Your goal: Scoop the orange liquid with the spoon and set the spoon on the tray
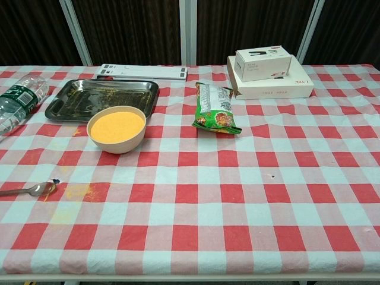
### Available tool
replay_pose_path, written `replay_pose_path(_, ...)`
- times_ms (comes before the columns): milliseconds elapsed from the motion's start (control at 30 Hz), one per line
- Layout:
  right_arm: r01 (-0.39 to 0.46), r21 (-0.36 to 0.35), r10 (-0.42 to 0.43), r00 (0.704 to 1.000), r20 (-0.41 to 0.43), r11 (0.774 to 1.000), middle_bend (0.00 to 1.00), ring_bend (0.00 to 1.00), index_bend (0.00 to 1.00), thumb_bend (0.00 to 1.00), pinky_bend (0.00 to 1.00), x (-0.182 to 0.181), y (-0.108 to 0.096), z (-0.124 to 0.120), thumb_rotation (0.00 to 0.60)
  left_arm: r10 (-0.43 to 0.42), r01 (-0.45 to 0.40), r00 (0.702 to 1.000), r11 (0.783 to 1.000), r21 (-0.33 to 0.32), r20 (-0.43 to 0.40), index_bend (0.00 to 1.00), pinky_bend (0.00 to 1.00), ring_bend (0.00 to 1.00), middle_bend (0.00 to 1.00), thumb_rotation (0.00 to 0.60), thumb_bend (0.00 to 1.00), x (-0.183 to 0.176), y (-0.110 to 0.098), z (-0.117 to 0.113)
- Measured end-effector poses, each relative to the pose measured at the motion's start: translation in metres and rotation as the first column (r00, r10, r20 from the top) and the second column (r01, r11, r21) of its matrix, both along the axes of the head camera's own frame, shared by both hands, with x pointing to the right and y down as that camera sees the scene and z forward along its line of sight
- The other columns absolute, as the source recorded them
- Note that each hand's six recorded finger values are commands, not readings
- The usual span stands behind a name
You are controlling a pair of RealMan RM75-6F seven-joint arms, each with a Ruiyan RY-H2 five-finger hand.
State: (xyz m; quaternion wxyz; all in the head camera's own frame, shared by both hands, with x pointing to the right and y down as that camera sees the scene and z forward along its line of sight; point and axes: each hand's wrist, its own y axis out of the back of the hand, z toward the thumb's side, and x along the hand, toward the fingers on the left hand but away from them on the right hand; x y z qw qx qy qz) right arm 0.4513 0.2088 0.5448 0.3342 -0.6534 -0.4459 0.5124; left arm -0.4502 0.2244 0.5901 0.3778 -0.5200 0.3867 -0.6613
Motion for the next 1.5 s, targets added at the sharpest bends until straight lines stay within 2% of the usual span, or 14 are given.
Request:
replay_pose_path(267,0.001,-0.002,-0.001,1.000,0.006,1.000,0.07,0.00,0.05,0.18,0.05,-0.002,-0.004,0.005,0.600,-0.004,0.004,1.000,1.000,0.005,-0.002,0.28,0.34,0.28,0.43,0.600,0.17,0.000,-0.002,0.002)
replay_pose_path(300,0.001,-0.002,-0.001,1.000,0.006,1.000,0.07,0.00,0.05,0.18,0.05,-0.002,-0.005,0.006,0.600,-0.003,0.003,1.000,1.000,0.006,-0.003,0.28,0.34,0.28,0.44,0.600,0.17,0.000,-0.003,0.002)
replay_pose_path(367,0.002,-0.003,-0.002,1.000,0.005,1.000,0.07,0.00,0.05,0.18,0.05,-0.002,-0.006,0.007,0.600,-0.004,0.004,1.000,1.000,0.006,-0.010,0.34,0.36,0.35,0.53,0.600,0.17,0.001,-0.004,0.003)
replay_pose_path(433,0.004,-0.005,-0.004,1.000,0.003,1.000,0.07,0.00,0.05,0.18,0.05,-0.002,-0.008,0.008,0.600,-0.003,0.003,1.000,1.000,0.010,-0.020,0.48,0.53,0.57,0.71,0.600,0.17,0.003,-0.006,0.004)
replay_pose_path(500,0.006,-0.007,-0.006,1.000,0.003,1.000,0.07,0.00,0.05,0.18,0.05,-0.002,-0.009,0.009,0.600,-0.002,0.002,0.999,1.000,0.001,-0.036,0.52,0.69,0.66,0.78,0.600,0.17,0.005,-0.006,0.008)
replay_pose_path(533,0.006,-0.009,-0.006,1.000,0.003,1.000,0.07,0.00,0.05,0.18,0.05,-0.002,-0.010,0.009,0.600,-0.001,0.001,0.999,1.000,-0.006,-0.045,0.52,0.72,0.67,0.79,0.600,0.17,0.007,-0.006,0.011)
replay_pose_path(700,0.006,-0.017,-0.006,1.000,0.006,1.000,0.07,0.00,0.05,0.18,0.05,-0.001,-0.014,0.013,0.600,0.000,-0.011,0.992,0.996,-0.086,-0.129,0.52,0.85,0.75,0.84,0.600,0.17,0.021,-0.003,0.033)
replay_pose_path(800,0.010,-0.024,-0.009,1.000,0.008,1.000,0.07,0.00,0.05,0.18,0.05,-0.002,-0.016,0.015,0.600,-0.003,-0.027,0.983,0.987,-0.159,-0.181,0.54,0.88,0.80,0.89,0.600,0.18,0.033,-0.002,0.051)
replay_pose_path(967,0.005,-0.030,-0.005,1.000,0.005,1.000,0.08,0.00,0.05,0.18,0.05,0.001,-0.017,0.017,0.600,-0.020,-0.064,0.965,0.950,-0.305,-0.263,0.54,0.93,0.86,0.95,0.600,0.21,0.059,0.000,0.084)
replay_pose_path(1067,0.000,-0.032,0.000,1.000,0.002,0.999,0.08,0.00,0.05,0.18,0.05,0.003,-0.017,0.017,0.600,-0.036,-0.074,0.956,0.930,-0.361,-0.290,0.54,0.94,0.90,0.98,0.600,0.23,0.075,0.001,0.103)
replay_pose_path(1267,-0.007,-0.033,0.007,1.000,-0.002,0.999,0.08,0.00,0.05,0.18,0.05,0.006,-0.018,0.017,0.600,-0.052,-0.074,0.961,0.898,-0.434,-0.273,0.54,0.94,0.91,1.00,0.600,0.28,0.089,0.004,0.127)
replay_pose_path(1500,-0.011,-0.037,0.011,1.000,-0.001,0.999,0.08,0.00,0.05,0.18,0.05,0.007,-0.016,0.018,0.600,-0.068,-0.057,0.966,0.885,-0.462,-0.249,0.54,0.94,0.91,1.00,0.600,0.38,0.093,0.003,0.135)
